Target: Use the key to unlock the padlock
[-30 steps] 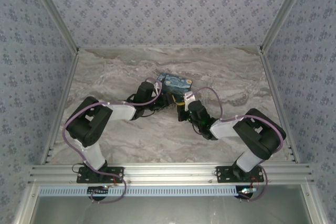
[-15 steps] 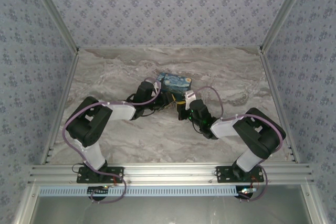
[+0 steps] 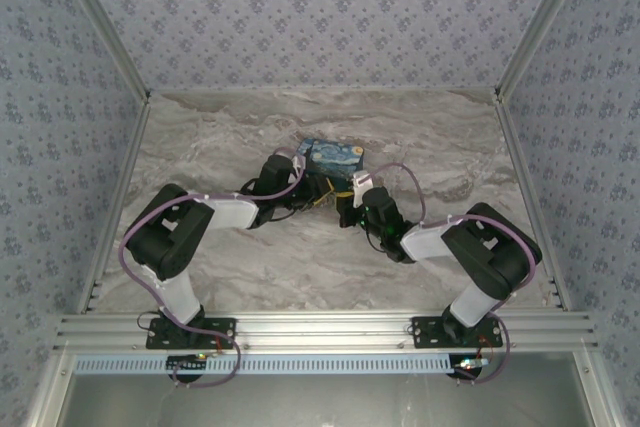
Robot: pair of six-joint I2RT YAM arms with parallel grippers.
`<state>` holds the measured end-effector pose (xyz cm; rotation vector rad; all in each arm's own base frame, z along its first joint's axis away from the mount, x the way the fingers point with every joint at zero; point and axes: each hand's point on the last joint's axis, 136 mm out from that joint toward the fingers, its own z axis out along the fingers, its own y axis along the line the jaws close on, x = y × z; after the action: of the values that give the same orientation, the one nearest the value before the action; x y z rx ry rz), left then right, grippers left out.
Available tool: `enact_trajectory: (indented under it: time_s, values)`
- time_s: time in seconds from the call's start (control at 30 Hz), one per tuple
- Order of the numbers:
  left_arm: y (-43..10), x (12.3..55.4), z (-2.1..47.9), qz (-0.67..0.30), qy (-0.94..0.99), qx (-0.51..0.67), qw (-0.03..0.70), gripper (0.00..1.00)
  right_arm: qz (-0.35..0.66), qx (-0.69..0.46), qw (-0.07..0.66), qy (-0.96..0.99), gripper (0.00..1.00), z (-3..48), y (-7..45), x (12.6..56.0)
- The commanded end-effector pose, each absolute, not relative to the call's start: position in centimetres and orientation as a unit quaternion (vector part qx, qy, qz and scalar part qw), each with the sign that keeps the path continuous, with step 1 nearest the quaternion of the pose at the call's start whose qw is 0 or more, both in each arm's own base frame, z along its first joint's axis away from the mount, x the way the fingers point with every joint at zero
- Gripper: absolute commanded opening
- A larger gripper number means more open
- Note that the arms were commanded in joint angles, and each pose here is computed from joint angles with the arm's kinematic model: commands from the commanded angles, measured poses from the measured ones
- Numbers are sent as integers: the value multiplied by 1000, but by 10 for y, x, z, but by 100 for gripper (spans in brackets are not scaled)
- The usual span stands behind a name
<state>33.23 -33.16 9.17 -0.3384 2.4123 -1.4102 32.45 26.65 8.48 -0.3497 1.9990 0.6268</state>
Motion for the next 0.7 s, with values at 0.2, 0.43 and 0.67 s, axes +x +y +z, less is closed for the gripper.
enact_trajectory:
  time_s: [0.2, 0.43, 0.67]
  values:
    - [-352, 322, 135, -539, 826, -85, 143, 29, 247, -169, 535, 790, 0, 116, 278, 340]
    - [-352, 321, 134, -539, 827, -90, 136, 29, 262, -173, 541, 781, 0, 127, 281, 345]
    - [-353, 320, 133, -542, 825, -92, 130, 28, 289, -161, 552, 766, 0, 145, 279, 353]
